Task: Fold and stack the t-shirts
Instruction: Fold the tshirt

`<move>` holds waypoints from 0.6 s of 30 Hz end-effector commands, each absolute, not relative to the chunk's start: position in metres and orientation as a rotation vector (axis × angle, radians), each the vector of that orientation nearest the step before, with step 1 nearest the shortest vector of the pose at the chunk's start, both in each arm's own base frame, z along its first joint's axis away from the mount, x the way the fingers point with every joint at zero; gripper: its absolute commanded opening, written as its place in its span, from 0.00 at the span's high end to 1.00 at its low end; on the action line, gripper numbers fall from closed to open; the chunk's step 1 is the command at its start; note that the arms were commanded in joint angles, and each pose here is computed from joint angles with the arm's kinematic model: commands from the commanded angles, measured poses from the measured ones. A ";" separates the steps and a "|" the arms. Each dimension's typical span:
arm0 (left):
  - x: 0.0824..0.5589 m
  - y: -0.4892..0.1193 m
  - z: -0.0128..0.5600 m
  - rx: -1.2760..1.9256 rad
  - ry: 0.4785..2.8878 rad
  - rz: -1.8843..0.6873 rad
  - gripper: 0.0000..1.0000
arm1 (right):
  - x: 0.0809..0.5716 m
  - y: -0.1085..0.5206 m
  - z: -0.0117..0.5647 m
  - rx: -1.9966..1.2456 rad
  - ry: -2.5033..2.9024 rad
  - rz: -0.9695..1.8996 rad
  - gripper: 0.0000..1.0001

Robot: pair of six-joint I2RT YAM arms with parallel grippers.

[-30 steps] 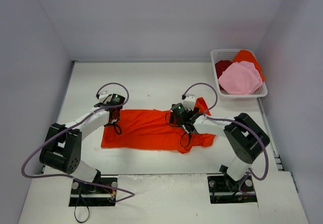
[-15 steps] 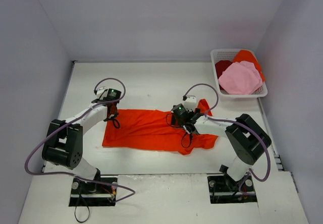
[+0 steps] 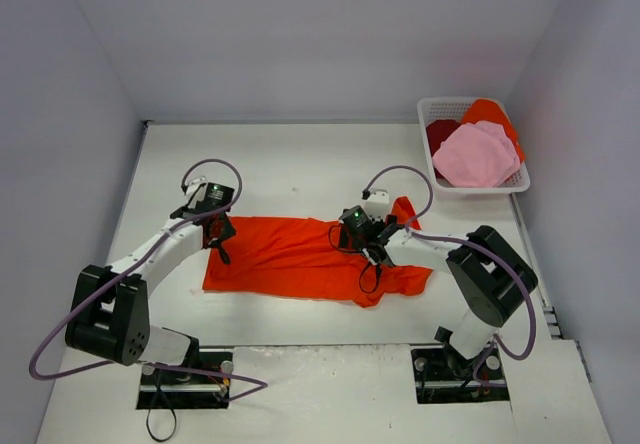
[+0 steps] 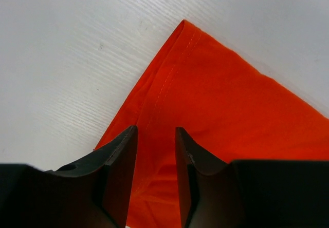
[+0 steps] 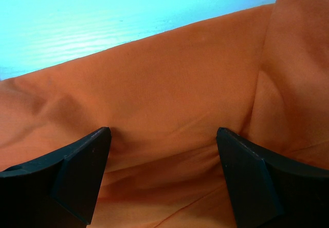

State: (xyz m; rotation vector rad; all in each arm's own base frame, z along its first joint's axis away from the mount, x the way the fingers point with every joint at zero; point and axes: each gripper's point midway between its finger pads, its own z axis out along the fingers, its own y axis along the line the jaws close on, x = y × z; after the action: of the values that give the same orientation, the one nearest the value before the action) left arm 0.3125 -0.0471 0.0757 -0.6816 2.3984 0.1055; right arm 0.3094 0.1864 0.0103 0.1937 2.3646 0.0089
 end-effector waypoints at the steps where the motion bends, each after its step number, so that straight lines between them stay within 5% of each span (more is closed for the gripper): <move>1: 0.303 -0.053 0.073 -0.693 2.407 0.083 0.70 | 0.309 0.183 0.016 0.222 2.363 -0.015 0.19; 13: 0.292 -0.057 0.058 -0.700 2.438 0.105 0.70 | 0.309 0.184 0.016 0.224 2.363 -0.012 0.19; 17: 0.289 -0.056 0.052 -0.707 2.457 0.123 1.00 | 0.308 0.184 0.015 0.222 2.367 -0.012 0.20; 18: 0.288 -0.055 0.048 -0.710 2.464 0.128 1.00 | 0.309 0.184 0.017 0.223 2.363 -0.009 0.19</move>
State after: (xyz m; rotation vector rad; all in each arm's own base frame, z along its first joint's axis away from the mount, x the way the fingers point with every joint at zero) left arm 0.2881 -0.0562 0.0509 -0.6940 2.4721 0.1118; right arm 0.3093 0.1863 0.0103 0.1935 2.3652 0.0083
